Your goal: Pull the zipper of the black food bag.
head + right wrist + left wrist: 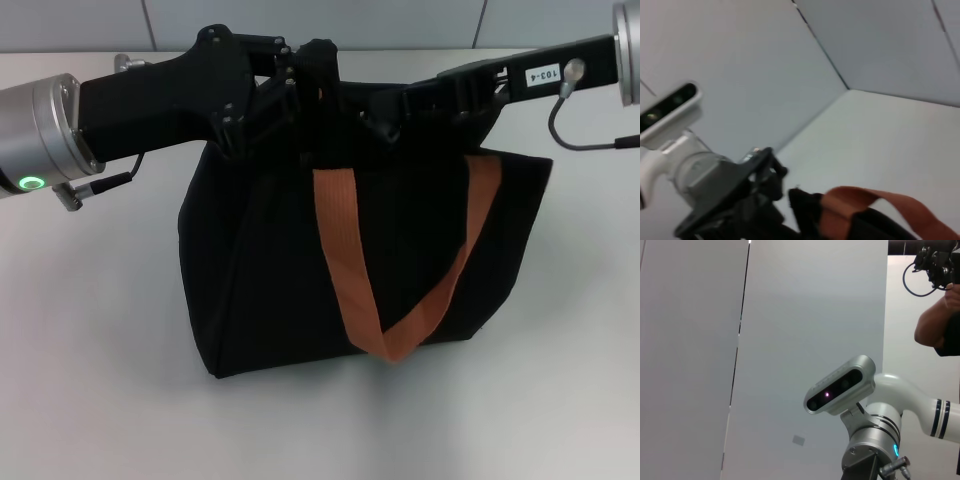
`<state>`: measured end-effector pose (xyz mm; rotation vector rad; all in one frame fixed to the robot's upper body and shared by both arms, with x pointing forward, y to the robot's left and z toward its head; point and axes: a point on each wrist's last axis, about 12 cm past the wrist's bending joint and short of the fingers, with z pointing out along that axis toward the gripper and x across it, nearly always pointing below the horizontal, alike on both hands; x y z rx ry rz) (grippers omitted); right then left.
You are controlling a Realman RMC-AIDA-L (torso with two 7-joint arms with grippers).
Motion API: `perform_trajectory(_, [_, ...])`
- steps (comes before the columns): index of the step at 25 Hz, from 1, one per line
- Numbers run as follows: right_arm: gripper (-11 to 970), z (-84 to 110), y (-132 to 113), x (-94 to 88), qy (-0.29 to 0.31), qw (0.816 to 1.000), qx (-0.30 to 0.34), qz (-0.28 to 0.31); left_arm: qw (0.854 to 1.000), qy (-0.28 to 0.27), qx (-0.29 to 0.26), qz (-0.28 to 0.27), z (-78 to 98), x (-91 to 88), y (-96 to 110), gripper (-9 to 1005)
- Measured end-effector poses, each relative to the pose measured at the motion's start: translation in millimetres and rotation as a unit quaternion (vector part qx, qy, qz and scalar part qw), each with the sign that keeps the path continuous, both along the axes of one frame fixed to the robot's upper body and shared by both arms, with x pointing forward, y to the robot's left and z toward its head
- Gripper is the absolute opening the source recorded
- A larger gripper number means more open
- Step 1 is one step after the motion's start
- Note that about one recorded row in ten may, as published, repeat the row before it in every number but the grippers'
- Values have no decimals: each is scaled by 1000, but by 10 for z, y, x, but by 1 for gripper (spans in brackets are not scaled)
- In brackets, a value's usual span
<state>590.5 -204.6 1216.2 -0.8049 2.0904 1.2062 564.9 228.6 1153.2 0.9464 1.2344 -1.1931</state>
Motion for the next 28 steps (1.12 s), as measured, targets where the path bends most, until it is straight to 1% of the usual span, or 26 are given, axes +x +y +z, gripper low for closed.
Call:
perform_trajectory(2, [-1, 67, 6, 15, 5, 999, -28, -16, 1000, 1, -1, 0, 2, -1, 0, 28])
perform_trajectory(7, [-1, 156, 63, 64, 14, 998, -57, -26, 1000, 1, -1, -1, 2, -1, -4, 32])
perform_trajectory(12, [-1, 226, 100, 90, 9, 996, -79, -34, 1000, 5, -3, -3, -12, -4, -16, 36])
perform_trajectory(15, [2, 253, 92, 61, 2, 997, -66, -27, 1000, 4, -4, -3, -12, -4, -18, 38])
perform_trajectory(16, [4, 264, 77, 33, -3, 998, -54, -22, 1000, 4, -4, -3, -12, -4, -18, 39])
perform_trajectory(17, [5, 268, 25, -27, -11, 1000, -23, -11, 1000, 4, -5, -2, -11, -3, -17, 40])
perform_trajectory(18, [6, 268, 25, -27, -11, 1000, -23, -11, 1000, 4, -5, -2, -11, -3, -17, 41])
perform_trajectory(20, [8, 253, -38, -72, -12, 1000, -3, -4, 1000, 4, -6, -1, -9, -1, -13, 43])
perform_trajectory(24, [13, 203, -61, -117, 4, 1000, 1, 14, 1000, 4, -6, 0, -4, 3, -8, 46])
perform_trajectory(28, [117, 144, -63, -123, 17, 1000, -9, 18, 1000, 4, -6, -1, 1, 7, -11, 49])
